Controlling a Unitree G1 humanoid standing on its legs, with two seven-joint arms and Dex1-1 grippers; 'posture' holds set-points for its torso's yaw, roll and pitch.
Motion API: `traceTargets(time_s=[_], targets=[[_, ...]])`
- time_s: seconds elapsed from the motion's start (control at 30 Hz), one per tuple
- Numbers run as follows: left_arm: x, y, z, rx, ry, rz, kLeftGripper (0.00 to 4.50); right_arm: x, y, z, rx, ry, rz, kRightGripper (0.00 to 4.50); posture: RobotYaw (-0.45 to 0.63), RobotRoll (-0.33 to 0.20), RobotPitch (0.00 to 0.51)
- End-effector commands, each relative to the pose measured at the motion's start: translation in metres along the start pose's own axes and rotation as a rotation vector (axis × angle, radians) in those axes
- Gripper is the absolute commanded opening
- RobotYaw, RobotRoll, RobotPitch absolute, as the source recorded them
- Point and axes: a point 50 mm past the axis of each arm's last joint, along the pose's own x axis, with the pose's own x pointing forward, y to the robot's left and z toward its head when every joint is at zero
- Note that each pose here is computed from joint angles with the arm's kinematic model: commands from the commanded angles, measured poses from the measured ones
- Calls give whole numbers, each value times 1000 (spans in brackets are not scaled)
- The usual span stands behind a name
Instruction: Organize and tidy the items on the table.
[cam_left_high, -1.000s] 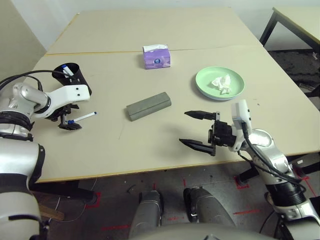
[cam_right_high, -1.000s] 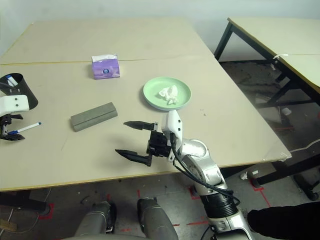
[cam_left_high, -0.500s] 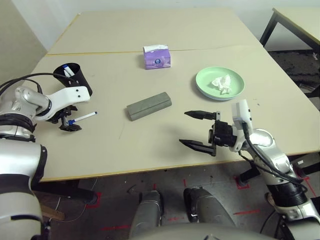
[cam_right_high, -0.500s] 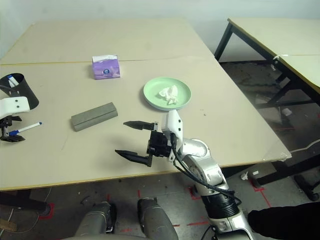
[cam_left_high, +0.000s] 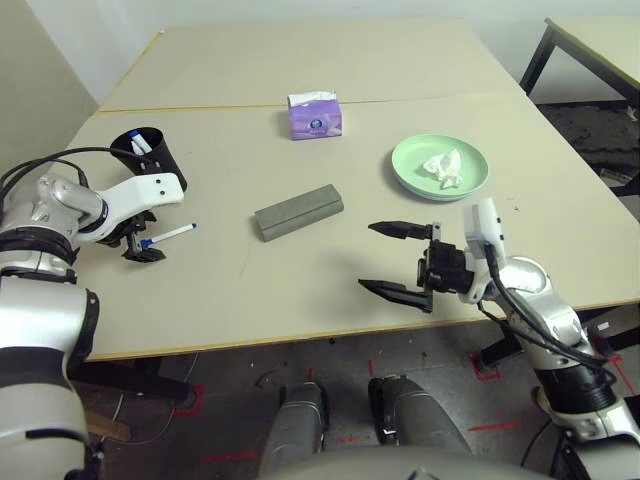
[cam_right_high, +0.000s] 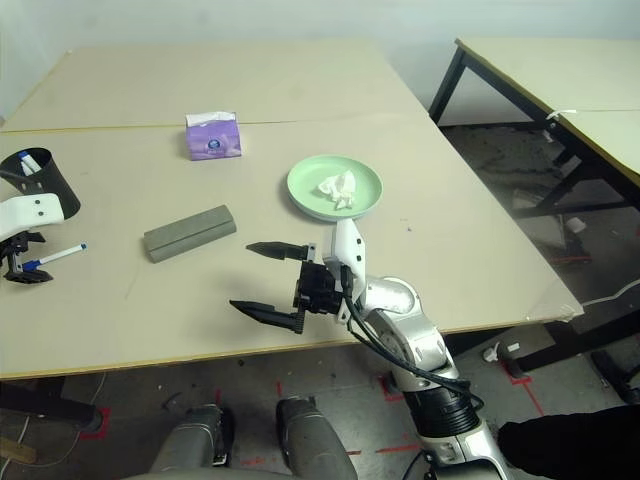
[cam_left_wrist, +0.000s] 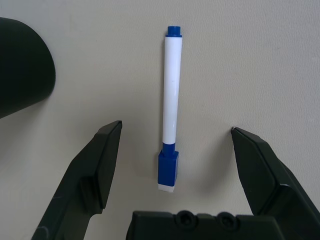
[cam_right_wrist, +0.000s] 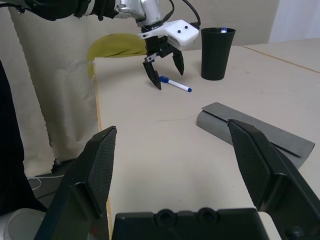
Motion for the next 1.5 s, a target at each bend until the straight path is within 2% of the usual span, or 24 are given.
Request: traceTargets(time_s=[0.03, 0.27, 1.0, 1.1, 1.47, 1.5], targets=[[7, -7, -2, -34, 1, -67, 4447, 0, 3, 0, -1, 8, 8, 4500, -123, 0, 131], [3, -7, 2, -75, -37, -126, 4447, -1, 5, 1, 4, 12, 16, 4500, -117, 0, 142], [4, -4, 6, -30, -1, -94, 4447, -3, 8, 4, 13, 21, 10, 4500, -133, 0, 153], [4, -3, 6, -21, 4, -80, 3828, -2, 7, 5, 11, 19, 8, 4500, -136, 0, 153], [4, -2, 9, -25, -13, -81, 149, -2, 8, 5, 11, 19, -1, 4500, -138, 0, 153], [4, -2, 9, -25, -13, -82, 25, -2, 7, 5, 11, 19, -1, 4500, -137, 0, 152]])
